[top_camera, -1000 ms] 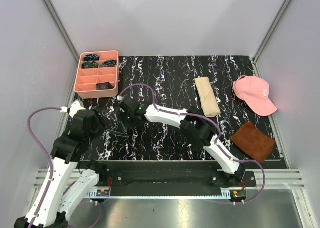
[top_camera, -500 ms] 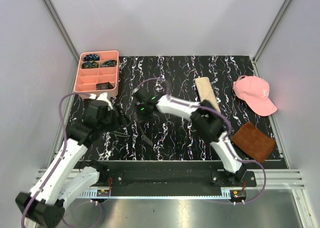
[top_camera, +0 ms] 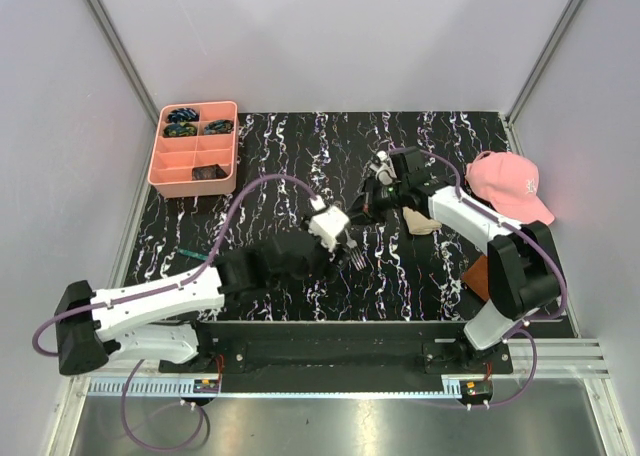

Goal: Fold the napkin into a case and place the utensils inside
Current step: Pass from the right arm to the left

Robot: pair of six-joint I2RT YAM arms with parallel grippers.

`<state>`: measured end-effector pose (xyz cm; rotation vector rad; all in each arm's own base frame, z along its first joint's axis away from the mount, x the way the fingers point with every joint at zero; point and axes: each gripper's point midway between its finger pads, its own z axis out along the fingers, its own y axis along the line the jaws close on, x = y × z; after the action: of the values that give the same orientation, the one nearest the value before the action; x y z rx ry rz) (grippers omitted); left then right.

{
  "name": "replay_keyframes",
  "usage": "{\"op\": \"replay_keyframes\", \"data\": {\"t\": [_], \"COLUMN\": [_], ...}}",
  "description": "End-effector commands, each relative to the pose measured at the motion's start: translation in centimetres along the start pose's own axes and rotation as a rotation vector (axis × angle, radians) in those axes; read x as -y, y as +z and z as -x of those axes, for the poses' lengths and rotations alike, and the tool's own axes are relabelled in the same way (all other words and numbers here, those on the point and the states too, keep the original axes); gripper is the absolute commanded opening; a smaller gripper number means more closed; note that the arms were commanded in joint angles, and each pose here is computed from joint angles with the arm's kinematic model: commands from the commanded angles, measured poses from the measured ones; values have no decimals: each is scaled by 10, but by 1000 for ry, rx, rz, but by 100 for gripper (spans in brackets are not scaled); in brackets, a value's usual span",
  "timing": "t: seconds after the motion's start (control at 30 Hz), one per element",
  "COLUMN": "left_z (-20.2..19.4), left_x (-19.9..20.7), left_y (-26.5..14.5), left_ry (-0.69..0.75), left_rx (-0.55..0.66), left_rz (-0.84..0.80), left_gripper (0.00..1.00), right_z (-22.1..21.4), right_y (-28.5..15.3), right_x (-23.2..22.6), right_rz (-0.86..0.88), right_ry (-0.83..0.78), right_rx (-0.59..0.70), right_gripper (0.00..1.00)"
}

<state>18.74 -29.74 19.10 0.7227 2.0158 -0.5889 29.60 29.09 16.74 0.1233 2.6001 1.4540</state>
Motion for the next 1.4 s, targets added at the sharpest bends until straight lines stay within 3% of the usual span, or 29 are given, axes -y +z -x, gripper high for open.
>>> {"op": "replay_keyframes", "data": {"t": [0.0, 0.03, 0.17, 0.27, 0.47, 0.77, 0.83, 0.87, 0.9, 1.0, 1.07, 1.23, 1.3, 1.37], "left_z": [68, 62, 72, 64, 62, 82, 90, 93, 95, 108, 118, 122, 127, 133], "left_x": [-1, -5, 15, 30, 47, 68, 72, 73, 72, 70, 62, 36, 11, -8], "left_y": [-5, -5, -10, -8, -12, -3, -5, -6, -5, -12, -18, -20, -20, -23], "left_ry": [359, 455, 592, 689, 778, 809, 791, 784, 779, 722, 667, 399, 264, 178], "left_rx": [321, 323, 402, 369, 383, 463, 497, 508, 514, 554, 557, 512, 483, 471], "left_rz": [183, 203, 128, 48, -43, -43, -48, -48, -39, -22, -19, -97, -86, -88], "left_gripper": [67, 68, 69, 69, 72, 70, 62, 52, 33, 9, 0, 0, 0, 0], "right_z": [-17, -17, -22, -26, -27, -31, -33, -34, -35, -35, -36, -34, -35, -30], "right_y": [-18, -23, -28, -32, -39, -43, -45, -44, -45, -47, -48, -53, -59, -69], "right_x": [-6, -7, -4, -5, -17, -24, -25, -23, -24, -23, -22, -21, -15, -19], "right_rz": [80, 89, 103, 131, 172, 216, 220, 217, 223, 221, 217, 189, 119, 83], "right_ry": [112, 114, 175, 228, 284, 336, 332, 342, 338, 292, 242, 81, 41, -115], "right_rx": [-42, -32, -30, -43, -61, -66, -62, -66, -65, -42, -28, 3, 32, 78], "right_gripper": [0, 0, 0, 0, 0, 0, 0, 0, 0, 1, 14, 43, 61, 77]}}
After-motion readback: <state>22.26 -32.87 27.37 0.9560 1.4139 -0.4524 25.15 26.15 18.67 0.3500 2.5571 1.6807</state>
